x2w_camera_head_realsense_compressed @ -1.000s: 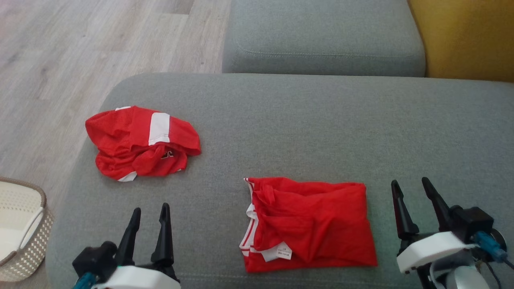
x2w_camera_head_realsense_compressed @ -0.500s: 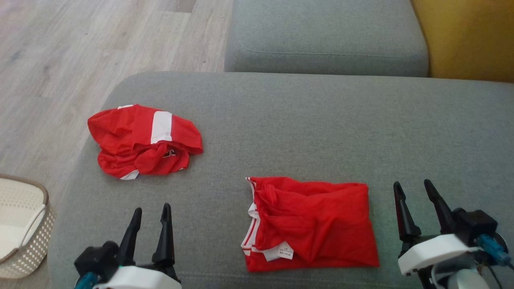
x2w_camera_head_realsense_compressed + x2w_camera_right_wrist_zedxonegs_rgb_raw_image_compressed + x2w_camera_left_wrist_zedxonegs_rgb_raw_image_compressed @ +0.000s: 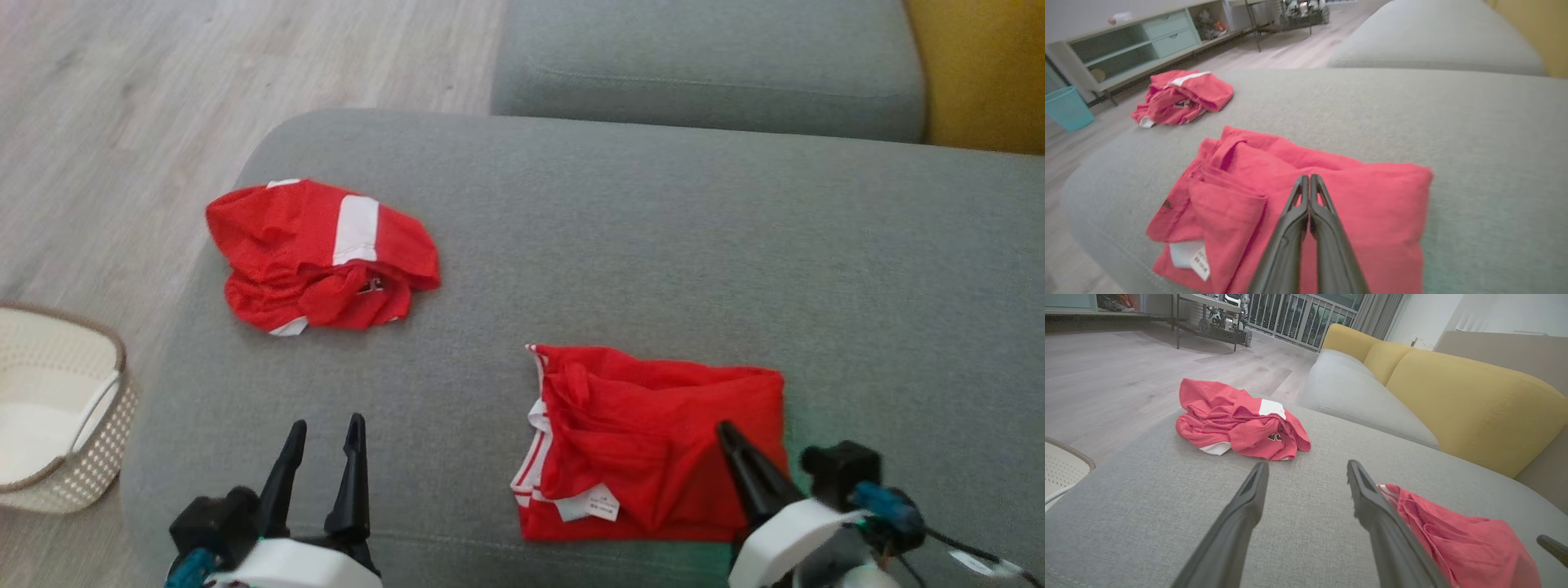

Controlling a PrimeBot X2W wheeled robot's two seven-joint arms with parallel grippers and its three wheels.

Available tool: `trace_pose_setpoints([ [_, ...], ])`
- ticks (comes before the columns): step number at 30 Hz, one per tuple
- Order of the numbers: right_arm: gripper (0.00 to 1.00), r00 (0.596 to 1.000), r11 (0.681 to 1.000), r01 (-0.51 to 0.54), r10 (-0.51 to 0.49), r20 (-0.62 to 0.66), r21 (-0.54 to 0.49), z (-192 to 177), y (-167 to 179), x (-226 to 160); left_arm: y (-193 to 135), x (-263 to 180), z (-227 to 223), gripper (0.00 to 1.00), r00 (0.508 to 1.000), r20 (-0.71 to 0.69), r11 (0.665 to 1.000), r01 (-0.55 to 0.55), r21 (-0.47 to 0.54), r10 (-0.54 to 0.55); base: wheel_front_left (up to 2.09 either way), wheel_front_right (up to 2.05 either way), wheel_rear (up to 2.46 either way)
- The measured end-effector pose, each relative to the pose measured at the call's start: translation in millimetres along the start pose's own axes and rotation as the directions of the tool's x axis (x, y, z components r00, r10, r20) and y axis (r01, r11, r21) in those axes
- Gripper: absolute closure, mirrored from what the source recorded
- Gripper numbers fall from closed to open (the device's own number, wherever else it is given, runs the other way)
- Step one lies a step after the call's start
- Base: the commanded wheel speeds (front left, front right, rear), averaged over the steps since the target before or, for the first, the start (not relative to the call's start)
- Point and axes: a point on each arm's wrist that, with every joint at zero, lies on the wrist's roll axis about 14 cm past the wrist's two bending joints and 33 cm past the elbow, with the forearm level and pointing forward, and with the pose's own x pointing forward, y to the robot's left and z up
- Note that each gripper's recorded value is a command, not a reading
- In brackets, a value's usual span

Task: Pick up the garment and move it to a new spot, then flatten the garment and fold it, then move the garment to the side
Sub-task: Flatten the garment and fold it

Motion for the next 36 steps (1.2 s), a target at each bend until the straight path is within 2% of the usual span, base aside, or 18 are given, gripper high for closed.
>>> trace_pose_setpoints([
  [11, 1.0, 0.966, 0.988, -0.151, 0.14, -0.217, -0.033, -47.6, 39.9, 20.5, 21.6, -4.3, -1.5, 0.0, 0.997, -0.008, 0.997, -0.078, 0.009, 0.078, 0.0, 0.0, 0.0],
  [20, 1.0, 0.923, 0.956, -0.291, 0.29, -0.255, 0.032, -57.4, 91.9, 10.7, 24.4, -8.2, 0.9, 0.0, 0.996, 0.004, 0.996, -0.087, 0.006, 0.087, 0.0, 0.0, 0.0],
  [25, 1.0, 0.892, 0.937, -0.348, 0.339, -0.298, 0.027, -67.9, 109.4, 3.0, 25.2, -10.0, 2.2, 0.0, 0.996, 0.009, 0.996, -0.091, 0.005, 0.091, 0.0, 0.0, 0.0],
  [32, 1.0, 0.945, 0.963, -0.268, 0.261, -0.198, -0.01, -32.6, 80.4, 38.6, 29.1, -12.4, 2.1, 0.0, 0.995, 0.009, 0.995, -0.102, 0.003, 0.102, 0.0, 0.0, 0.0],
  [36, 1.0, 0.951, 0.968, -0.247, 0.234, -0.201, -0.041, -25.9, 70.3, 55.3, 31.7, -14.7, 0.8, 0.0, 0.993, 0.004, 0.993, -0.115, 0.002, 0.115, 0.0, 0.0, 0.0],
])
